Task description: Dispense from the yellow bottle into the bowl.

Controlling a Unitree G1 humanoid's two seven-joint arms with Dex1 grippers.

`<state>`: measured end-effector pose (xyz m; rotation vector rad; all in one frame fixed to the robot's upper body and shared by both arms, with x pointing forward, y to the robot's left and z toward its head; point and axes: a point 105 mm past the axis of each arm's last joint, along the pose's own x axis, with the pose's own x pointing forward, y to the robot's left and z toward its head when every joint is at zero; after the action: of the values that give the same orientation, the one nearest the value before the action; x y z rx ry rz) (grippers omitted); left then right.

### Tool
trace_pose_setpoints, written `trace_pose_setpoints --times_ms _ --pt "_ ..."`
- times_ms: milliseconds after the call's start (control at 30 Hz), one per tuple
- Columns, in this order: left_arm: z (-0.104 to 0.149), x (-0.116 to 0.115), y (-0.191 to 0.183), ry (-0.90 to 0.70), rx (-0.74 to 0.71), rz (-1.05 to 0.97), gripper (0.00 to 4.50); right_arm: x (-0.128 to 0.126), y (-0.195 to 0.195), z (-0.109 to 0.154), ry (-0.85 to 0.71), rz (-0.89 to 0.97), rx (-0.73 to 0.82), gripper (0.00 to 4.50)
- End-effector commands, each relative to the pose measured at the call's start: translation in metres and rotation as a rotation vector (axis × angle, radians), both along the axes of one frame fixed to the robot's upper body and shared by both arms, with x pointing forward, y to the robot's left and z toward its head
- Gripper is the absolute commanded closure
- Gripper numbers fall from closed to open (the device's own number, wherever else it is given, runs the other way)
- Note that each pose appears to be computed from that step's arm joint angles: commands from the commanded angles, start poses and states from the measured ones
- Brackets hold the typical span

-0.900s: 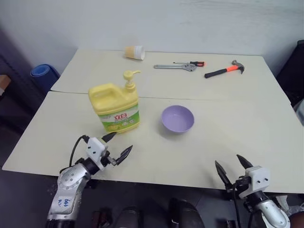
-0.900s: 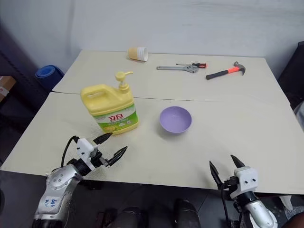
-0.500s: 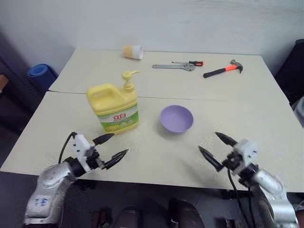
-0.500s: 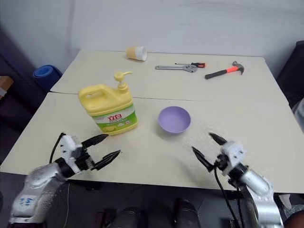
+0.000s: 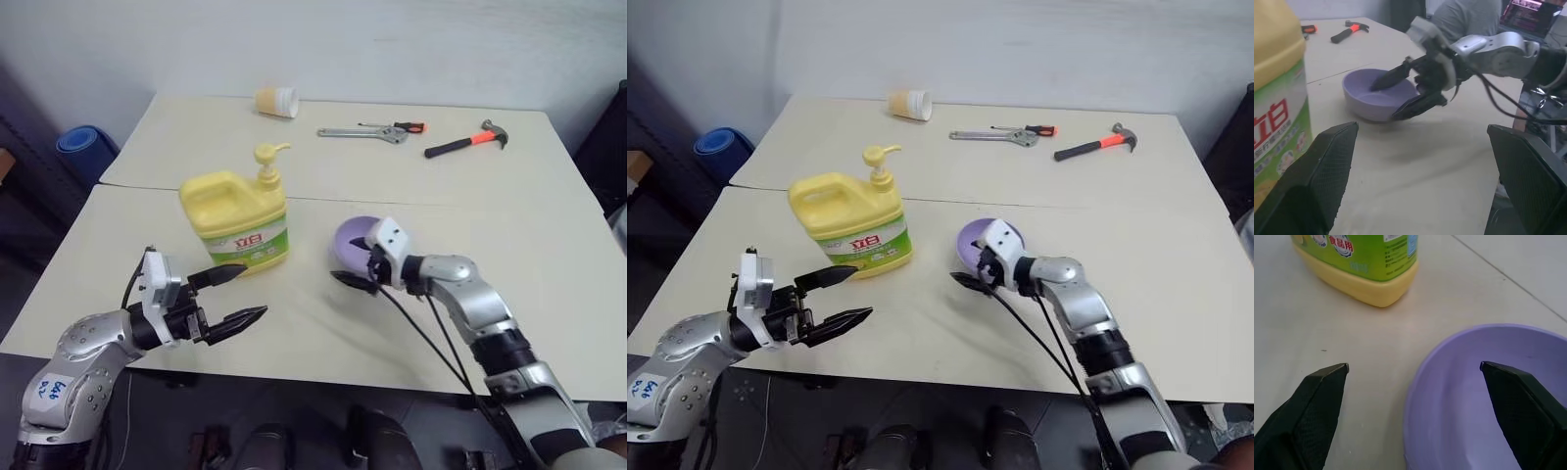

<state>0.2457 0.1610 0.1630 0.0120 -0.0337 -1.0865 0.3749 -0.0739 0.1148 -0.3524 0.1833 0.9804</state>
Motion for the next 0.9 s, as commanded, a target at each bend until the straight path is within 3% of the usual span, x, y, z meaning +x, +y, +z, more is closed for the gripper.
trace_pose_setpoints --times_ms 33,100,467,767,900 --pt "0.013 -0.008 -0.005 -0.048 -0.010 -0.030 0.00 0.003 0.008 0.005 -0.025 0.007 -0.010 0.18" --pt "0.015 -0.008 -0.004 -0.054 -0.007 -0.027 0.00 0.004 0.010 0.005 -0.027 0.001 -0.007 0.57" --pt "0.019 -0.006 -0.002 -0.081 0.010 -0.005 0.00 0.004 -0.004 -0.003 0.001 -0.024 -0.044 4.36" --pt "0.030 -0.002 0.001 -0.116 -0.005 -0.018 0.00 0.000 -0.007 0.010 -0.027 0.022 -0.044 4.47" --pt "0.077 0.004 0.005 -0.187 -0.113 -0.040 0.00 -0.001 -0.016 0.043 -0.151 0.058 -0.062 4.47"
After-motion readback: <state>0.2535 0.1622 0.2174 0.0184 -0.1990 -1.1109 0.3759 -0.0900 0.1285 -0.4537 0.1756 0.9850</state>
